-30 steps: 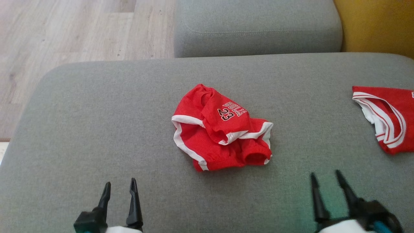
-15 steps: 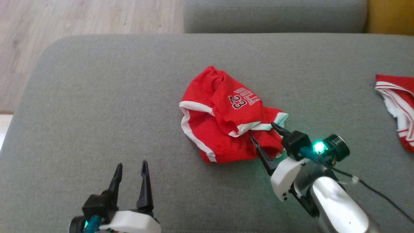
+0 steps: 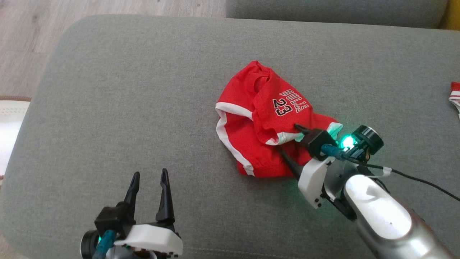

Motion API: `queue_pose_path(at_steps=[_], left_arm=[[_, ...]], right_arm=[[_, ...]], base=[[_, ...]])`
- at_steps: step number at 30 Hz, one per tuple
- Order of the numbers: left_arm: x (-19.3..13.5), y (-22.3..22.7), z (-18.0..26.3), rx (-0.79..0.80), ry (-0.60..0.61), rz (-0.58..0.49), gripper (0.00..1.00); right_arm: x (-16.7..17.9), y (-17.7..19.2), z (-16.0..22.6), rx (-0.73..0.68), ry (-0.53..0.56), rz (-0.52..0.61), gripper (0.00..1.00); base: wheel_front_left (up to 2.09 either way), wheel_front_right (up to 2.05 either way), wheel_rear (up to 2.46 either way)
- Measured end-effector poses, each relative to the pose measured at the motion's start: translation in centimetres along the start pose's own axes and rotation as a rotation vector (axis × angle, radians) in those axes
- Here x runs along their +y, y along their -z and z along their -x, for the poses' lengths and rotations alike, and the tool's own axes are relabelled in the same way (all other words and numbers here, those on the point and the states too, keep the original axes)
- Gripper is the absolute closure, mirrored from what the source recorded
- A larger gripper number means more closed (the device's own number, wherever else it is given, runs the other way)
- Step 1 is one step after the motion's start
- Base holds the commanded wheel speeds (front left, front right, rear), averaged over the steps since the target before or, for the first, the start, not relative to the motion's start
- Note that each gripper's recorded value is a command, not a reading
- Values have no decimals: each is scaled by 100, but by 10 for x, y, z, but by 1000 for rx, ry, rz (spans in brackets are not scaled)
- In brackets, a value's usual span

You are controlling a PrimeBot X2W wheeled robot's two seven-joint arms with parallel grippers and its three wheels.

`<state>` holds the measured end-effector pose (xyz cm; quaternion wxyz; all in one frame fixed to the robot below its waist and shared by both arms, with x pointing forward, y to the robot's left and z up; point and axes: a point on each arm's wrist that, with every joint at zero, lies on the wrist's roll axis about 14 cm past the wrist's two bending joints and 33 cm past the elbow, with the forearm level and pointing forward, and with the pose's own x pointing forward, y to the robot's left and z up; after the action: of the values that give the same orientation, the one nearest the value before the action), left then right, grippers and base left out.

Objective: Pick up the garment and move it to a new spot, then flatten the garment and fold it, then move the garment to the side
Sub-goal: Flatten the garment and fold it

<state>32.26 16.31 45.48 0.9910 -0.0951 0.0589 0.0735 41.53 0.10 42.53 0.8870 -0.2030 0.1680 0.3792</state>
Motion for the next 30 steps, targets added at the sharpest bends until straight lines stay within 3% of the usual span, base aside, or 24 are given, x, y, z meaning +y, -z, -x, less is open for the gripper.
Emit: queue_pose_path(at_steps=[1, 2, 3, 4, 9, 12, 20, 30], left_arm=[[0, -1, -1, -4, 2, 0, 0], [-1, -2, -2, -7, 4, 0, 0], [-2, -3, -2, -9, 6, 1, 0], [-2, -3, -2, -9, 6, 2, 0], [-5, -4, -2, -12, 14, 3, 0], [-6, -4, -2, -14, 14, 10, 0], [-19, -12, 2, -41, 58, 26, 0], [-32, -19, 11, -65, 96, 50, 0]], right_arm=[[2, 2, 0, 8, -9, 4, 0], [4, 3, 0, 13, -16, 4, 15], [6, 5, 0, 22, -24, 0, 61], [8, 6, 0, 27, -31, -4, 100], [10, 0, 2, 21, -41, -20, 100], [7, -23, 5, -44, -38, -95, 100], [-19, -168, 41, -335, -83, -351, 100], [-23, -239, 96, -482, -211, -499, 100]], base=[[0, 0, 0], [0, 0, 0], [0, 0, 0], [0, 0, 0], [0, 0, 0], [0, 0, 0], [0, 0, 0], [0, 0, 0]])
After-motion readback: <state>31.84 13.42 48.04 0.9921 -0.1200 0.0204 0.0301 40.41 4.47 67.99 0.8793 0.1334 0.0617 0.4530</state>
